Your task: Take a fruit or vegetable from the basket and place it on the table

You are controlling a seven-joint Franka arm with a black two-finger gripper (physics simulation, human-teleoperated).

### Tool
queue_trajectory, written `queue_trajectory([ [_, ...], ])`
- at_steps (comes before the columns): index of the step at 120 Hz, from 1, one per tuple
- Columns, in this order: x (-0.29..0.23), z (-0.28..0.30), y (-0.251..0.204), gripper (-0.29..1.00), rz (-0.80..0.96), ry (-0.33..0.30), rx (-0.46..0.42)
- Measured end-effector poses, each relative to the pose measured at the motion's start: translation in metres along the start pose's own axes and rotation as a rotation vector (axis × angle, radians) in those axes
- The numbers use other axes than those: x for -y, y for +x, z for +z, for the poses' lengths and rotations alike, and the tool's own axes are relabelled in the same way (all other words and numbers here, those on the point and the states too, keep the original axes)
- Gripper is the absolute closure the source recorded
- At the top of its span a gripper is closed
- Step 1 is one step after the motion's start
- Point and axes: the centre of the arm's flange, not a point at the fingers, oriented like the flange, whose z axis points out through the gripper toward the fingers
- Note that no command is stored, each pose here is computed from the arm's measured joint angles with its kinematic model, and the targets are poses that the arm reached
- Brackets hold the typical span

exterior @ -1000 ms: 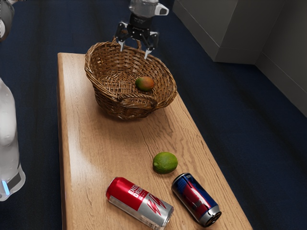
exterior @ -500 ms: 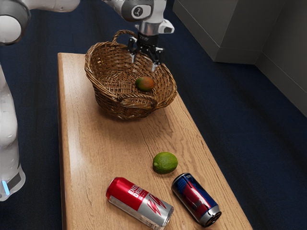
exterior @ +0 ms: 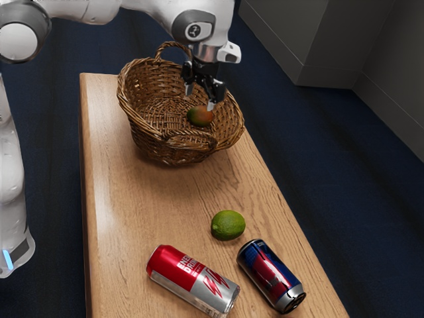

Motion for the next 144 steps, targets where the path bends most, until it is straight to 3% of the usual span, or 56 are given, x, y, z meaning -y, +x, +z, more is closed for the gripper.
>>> queue_trajectory([
  [38, -0.005, 0.011, 0.007, 0.00, 0.096, -0.010, -0.044],
  [90, -0.006, 0.047, 0.006, 0.00, 0.157, -0.014, -0.031],
  [96, -0.006, 0.048, 0.007, 0.06, 0.160, -0.014, -0.033],
  [113, -0.004, 0.042, 0.007, 0.38, 0.143, -0.006, -0.051],
  [127, 0.002, 0.026, -0.010, 0.50, 0.110, -0.002, -0.080],
  [144, -0.008, -0.028, -0.041, 0.58, 0.097, -0.013, -0.179],
])
